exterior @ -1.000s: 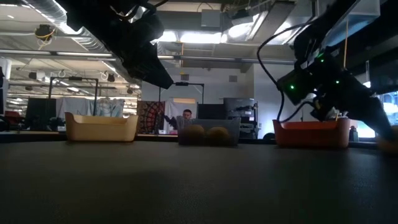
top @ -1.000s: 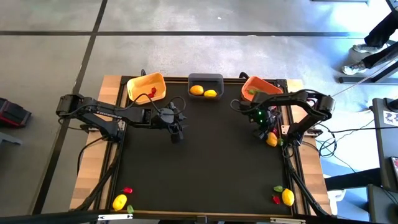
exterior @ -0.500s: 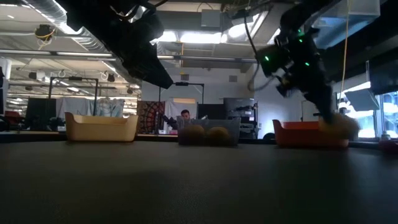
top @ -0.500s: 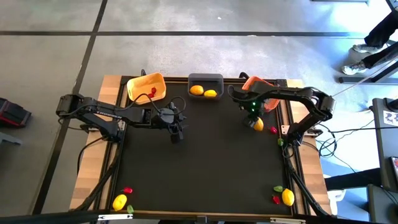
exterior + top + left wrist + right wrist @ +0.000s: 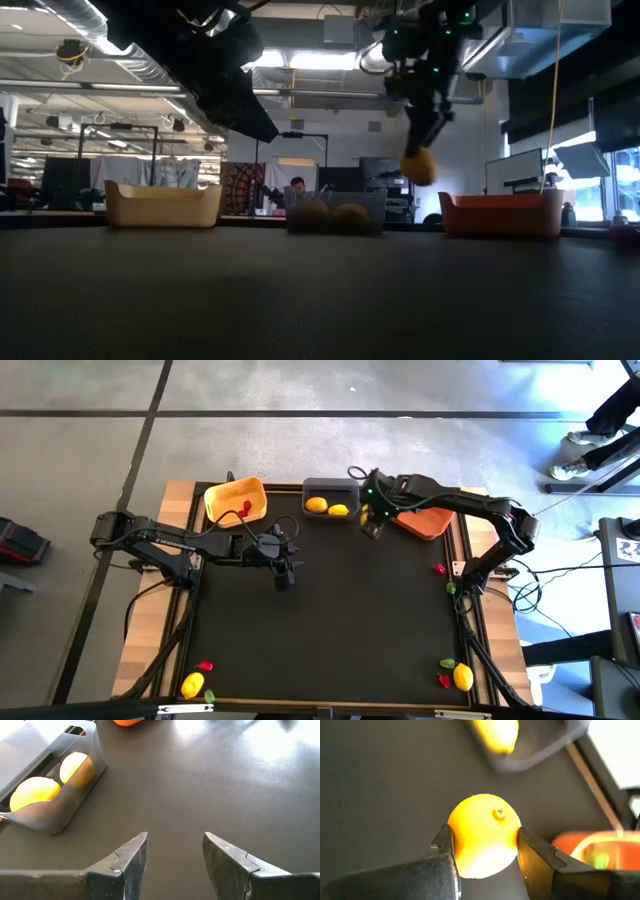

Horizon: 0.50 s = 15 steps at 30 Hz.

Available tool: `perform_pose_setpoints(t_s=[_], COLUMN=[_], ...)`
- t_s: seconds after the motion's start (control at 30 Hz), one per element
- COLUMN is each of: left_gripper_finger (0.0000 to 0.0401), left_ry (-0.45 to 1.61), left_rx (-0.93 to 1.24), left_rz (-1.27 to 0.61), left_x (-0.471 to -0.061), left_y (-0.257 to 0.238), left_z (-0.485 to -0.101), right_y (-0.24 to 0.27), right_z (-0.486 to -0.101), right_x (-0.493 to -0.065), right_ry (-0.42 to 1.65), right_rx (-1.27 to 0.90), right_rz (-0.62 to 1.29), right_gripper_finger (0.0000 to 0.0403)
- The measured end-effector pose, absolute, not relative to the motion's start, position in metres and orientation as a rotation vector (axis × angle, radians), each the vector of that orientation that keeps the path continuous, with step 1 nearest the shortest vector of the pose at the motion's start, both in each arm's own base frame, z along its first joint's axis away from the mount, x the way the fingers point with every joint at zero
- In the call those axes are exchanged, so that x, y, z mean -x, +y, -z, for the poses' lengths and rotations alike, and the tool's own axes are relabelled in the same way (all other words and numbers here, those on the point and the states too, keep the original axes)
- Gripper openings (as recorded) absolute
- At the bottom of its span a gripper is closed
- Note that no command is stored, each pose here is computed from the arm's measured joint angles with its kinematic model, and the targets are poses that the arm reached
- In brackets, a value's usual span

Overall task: Sort produce into baskets
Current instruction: Put the yellow lemon into the black bin

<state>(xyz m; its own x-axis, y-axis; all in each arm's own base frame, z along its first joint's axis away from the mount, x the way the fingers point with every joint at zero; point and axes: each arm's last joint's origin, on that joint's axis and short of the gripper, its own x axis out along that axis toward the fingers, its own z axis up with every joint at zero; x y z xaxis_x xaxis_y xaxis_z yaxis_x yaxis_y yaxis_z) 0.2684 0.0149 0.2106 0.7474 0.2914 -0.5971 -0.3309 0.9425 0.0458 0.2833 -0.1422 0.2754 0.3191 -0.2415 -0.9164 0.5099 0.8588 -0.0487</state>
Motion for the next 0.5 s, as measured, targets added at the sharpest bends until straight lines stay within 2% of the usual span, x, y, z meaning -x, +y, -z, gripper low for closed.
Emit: perform_pose_setpoints(t_s=[0.5], left_gripper_finger=[0.0184], left_ry=[0.642], left_rx=[0.065], left_rz=[-0.341], left_x=[-0.268], left_y=[0.015], left_z=[-0.211], right_y=[-0.17], right_z=[-0.293], right_x=[-0.303], right_ry=[0.825], right_rx=[-0.099], right_rz=[0.614], right_gripper_finger=[0.0115])
